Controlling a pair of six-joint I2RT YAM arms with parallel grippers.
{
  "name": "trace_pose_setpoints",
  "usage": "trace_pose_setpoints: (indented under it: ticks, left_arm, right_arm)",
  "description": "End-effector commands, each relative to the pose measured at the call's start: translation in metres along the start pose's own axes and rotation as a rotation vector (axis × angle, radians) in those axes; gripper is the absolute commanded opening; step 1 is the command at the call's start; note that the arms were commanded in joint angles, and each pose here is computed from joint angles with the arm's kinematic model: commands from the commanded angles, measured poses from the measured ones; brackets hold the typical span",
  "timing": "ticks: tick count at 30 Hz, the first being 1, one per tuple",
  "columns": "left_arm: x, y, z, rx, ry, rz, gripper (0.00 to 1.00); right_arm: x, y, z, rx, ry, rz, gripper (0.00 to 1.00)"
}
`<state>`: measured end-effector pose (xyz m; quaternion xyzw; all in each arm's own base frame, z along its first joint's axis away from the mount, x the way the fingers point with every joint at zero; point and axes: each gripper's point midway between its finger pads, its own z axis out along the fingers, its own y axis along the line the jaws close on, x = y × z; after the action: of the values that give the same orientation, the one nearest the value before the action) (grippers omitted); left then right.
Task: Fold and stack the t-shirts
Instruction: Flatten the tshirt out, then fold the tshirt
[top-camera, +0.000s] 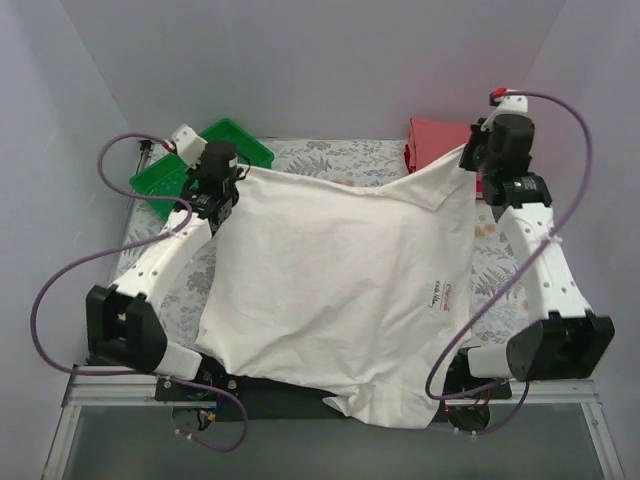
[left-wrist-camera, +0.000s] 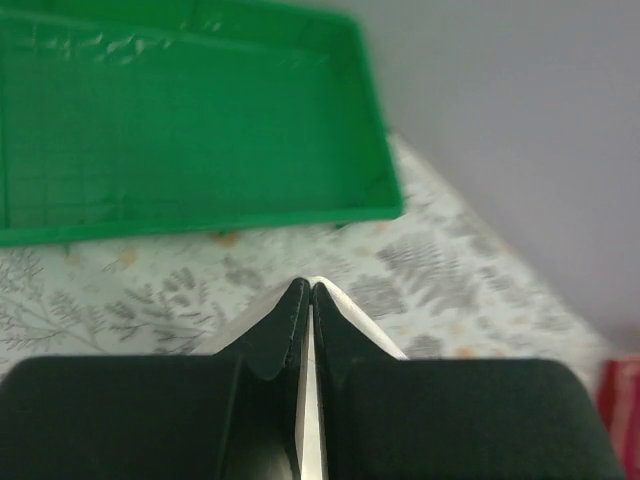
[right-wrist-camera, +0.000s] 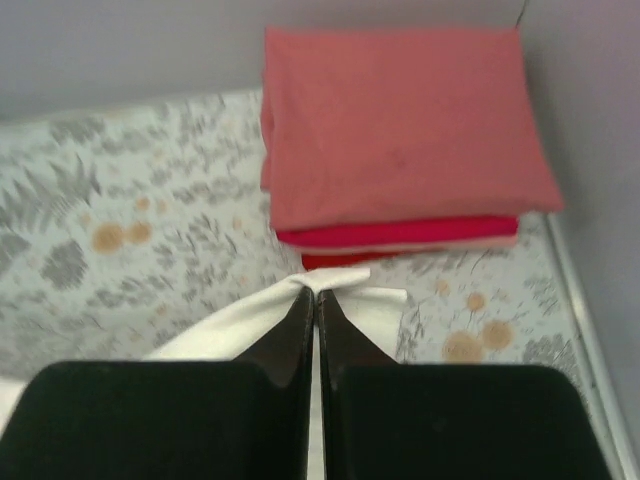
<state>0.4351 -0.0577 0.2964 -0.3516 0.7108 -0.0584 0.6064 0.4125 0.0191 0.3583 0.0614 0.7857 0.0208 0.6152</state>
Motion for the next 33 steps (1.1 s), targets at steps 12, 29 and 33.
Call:
trace_pose_setpoints:
  ticks: [12,29,33]
  left_arm:
    - [0.128,0.06,0.124,-0.137,0.136,0.173,0.0]
    - [0.101,0.074,0.096,-0.138,0.114,0.136,0.0]
    - [0.101,0.086,0.082,-0.149,0.133,0.13,0.0]
  right_arm:
    - [0.157,0.027,0.134,-0.122,0.378,0.009,0.01]
    - [0.176,0.029,0.04,-0.161,0.503,0.092,0.01]
    - [0.179,0.032,0.006,-0.197,0.51,0.113,0.01]
